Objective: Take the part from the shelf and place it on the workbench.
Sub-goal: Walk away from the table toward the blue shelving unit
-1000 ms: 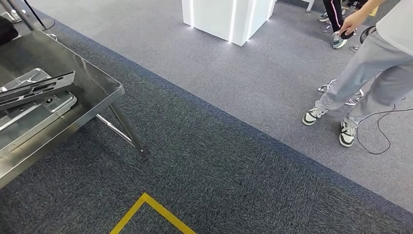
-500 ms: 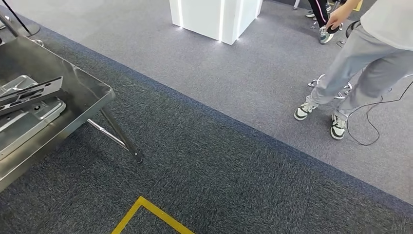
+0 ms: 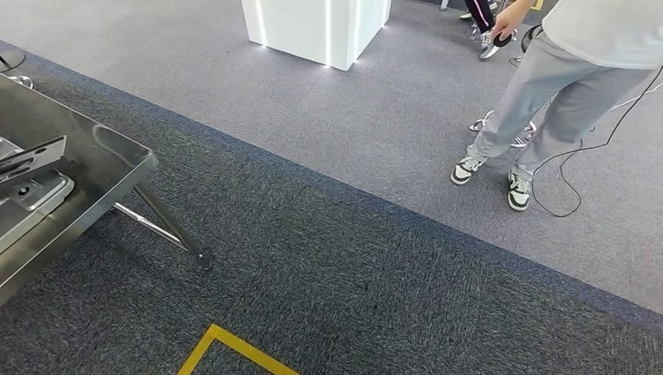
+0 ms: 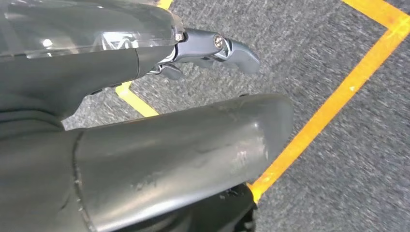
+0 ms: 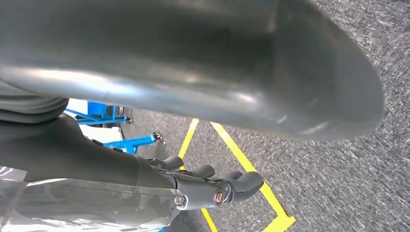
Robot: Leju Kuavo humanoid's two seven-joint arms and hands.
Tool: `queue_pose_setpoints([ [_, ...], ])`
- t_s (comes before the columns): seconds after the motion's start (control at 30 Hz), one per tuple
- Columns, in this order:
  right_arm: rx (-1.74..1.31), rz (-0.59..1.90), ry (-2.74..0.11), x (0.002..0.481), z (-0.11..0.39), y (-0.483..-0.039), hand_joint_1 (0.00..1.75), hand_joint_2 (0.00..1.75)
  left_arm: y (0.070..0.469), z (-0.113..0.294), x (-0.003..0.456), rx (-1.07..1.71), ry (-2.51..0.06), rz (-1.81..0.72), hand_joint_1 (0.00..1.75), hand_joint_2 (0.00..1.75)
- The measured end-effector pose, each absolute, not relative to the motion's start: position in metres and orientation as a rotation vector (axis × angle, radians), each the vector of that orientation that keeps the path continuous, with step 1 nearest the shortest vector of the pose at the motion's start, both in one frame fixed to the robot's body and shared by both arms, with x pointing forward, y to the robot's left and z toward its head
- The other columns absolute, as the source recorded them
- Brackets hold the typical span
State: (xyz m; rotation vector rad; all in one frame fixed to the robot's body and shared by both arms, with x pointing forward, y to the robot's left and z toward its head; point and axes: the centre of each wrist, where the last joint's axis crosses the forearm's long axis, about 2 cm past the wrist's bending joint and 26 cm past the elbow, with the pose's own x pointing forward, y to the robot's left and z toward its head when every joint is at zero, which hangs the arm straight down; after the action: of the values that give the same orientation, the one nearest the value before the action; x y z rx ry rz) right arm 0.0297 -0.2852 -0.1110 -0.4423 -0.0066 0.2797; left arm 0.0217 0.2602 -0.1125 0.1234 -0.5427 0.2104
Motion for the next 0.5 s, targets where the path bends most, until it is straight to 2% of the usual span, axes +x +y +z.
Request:
queue_pose_setpoints([
  [0.5, -0.445, 0.287, -0.007, 0.0316, -0.1108, -0.2859, 0.00, 0.00, 0.2611, -0.1125, 0.0222, 0.128, -0.540, 0.197, 0.00, 0.00],
])
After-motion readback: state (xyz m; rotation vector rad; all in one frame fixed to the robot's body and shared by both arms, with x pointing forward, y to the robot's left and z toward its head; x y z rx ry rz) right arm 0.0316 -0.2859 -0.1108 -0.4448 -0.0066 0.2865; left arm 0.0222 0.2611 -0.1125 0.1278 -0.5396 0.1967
